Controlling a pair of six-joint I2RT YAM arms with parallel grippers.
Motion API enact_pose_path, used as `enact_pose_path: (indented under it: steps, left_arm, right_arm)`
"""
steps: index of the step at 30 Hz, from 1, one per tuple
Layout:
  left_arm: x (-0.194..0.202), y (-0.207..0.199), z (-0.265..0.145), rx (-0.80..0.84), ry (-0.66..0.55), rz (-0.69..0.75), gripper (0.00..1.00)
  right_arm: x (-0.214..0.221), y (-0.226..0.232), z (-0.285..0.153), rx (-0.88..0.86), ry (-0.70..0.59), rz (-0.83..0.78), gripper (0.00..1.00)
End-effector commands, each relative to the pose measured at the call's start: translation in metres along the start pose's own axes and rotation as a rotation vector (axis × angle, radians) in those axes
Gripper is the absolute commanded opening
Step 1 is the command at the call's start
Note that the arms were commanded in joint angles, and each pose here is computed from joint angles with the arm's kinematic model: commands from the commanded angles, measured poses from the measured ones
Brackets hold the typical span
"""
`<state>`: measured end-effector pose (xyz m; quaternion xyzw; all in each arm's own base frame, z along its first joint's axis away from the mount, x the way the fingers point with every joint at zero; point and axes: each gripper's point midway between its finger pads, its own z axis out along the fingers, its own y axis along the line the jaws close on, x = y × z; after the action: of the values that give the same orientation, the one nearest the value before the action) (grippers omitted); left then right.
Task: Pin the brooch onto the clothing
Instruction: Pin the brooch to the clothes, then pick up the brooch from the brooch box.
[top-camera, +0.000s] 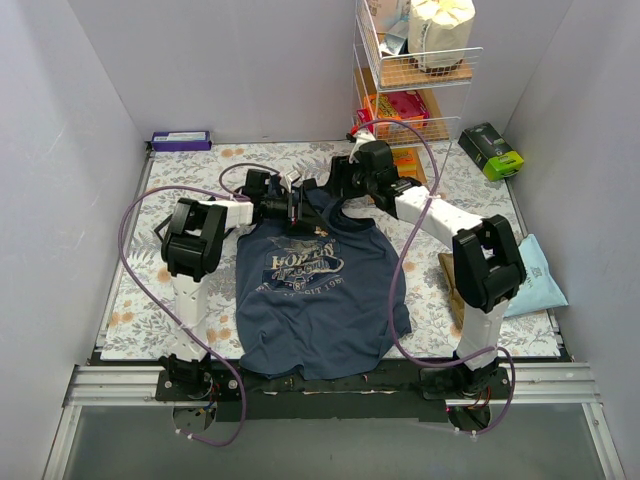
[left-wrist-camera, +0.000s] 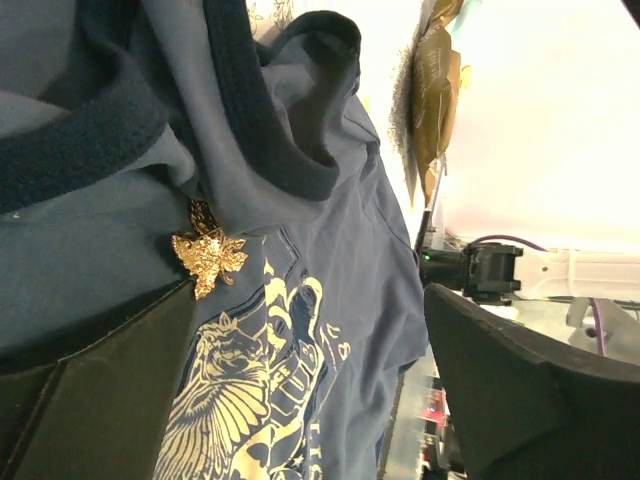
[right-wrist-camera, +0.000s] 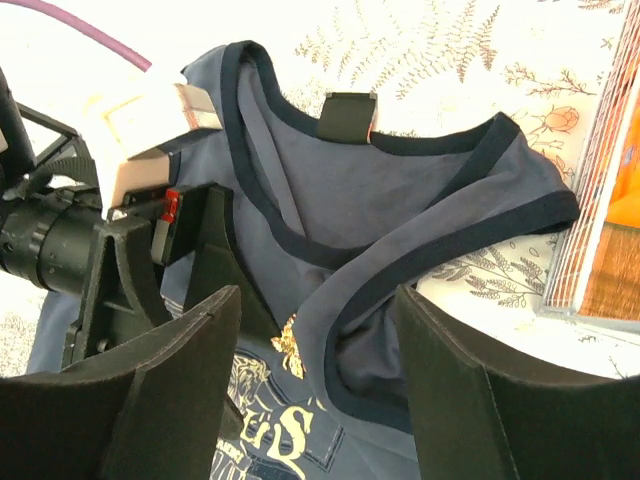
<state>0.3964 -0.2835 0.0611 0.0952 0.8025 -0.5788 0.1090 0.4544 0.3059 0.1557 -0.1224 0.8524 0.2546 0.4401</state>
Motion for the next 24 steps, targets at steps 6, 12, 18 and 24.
enact_pose_path:
  steps: [6, 12, 18, 24]
  left_arm:
    - [-0.038, -0.037, -0.032, -0.17, -0.144, 0.251, 0.98]
    - [-0.054, -0.059, -0.057, -0.289, -0.231, 0.368, 0.98]
    - [-0.037, -0.069, -0.106, -0.41, -0.328, 0.435, 0.98]
    - [-0.016, -0.037, -0.202, -0.707, -0.508, 0.364, 0.98]
  right_arm:
    - [-0.006, 0.004, -0.035, 0.003, -0.016, -0.072, 0.72]
    - [0.011, 0.01, -0.066, -0.012, 0.002, -0.095, 0.72]
    - [0.034, 0.023, -0.095, -0.042, 0.015, -0.109, 0.72]
    - [0.057, 0.041, -0.127, -0.092, 0.014, -0.104, 0.72]
